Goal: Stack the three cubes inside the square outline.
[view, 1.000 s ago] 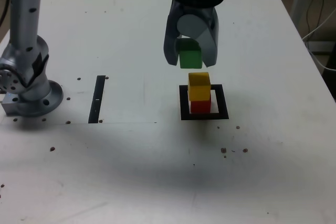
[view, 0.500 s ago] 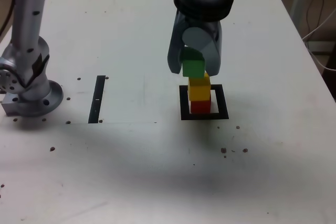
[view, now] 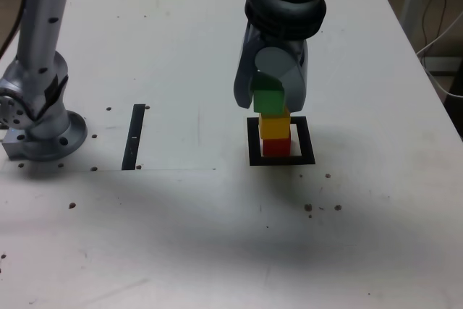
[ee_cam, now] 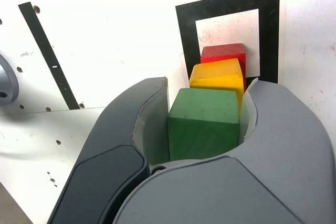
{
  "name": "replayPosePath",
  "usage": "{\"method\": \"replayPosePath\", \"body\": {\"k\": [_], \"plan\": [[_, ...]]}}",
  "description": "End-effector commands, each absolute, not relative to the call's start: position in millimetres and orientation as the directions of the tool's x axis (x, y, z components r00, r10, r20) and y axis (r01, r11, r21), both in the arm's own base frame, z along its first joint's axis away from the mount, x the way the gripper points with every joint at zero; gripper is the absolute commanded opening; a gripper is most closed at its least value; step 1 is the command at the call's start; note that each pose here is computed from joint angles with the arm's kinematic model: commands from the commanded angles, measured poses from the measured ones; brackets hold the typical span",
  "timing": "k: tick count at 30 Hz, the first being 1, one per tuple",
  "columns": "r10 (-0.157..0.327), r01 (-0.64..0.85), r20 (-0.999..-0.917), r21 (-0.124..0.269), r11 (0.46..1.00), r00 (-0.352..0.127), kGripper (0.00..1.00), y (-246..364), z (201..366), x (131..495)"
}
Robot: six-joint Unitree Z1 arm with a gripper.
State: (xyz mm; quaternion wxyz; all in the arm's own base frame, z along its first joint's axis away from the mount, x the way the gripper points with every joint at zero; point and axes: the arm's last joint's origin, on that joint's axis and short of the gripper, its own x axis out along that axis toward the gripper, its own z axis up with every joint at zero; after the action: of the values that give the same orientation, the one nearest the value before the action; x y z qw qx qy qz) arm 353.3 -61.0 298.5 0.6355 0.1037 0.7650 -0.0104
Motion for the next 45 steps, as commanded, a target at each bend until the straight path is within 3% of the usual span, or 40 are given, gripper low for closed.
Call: {"method": "replayPosePath", "body": {"k": [1,7,13,15,29,34,41,45], "plan": [[0.144,0.175,-0.9744,0.114,0.978,-0.172,0.39,-61,297.1,355],[0.144,0.178,-0.9745,0.113,0.978,-0.173,0.51,-61,297.0,354],[0.144,0.189,-0.9745,0.110,0.976,-0.172,0.92,-61,293.7,355],[0.142,0.193,-0.9750,0.108,0.975,-0.171,0.99,-61,292.9,356],[0.138,0.200,-0.9746,0.102,0.974,-0.176,1.00,-59,297.6,343],[0.147,0.201,-0.9781,0.116,0.973,-0.148,1.00,-51,322.2,303],[0.140,0.229,-0.9890,0.126,0.965,-0.047,1.00,-40,364.7,228],[0.146,0.271,-0.9890,0.134,0.953,-0.025,1.00,-41,374.1,190]]}}
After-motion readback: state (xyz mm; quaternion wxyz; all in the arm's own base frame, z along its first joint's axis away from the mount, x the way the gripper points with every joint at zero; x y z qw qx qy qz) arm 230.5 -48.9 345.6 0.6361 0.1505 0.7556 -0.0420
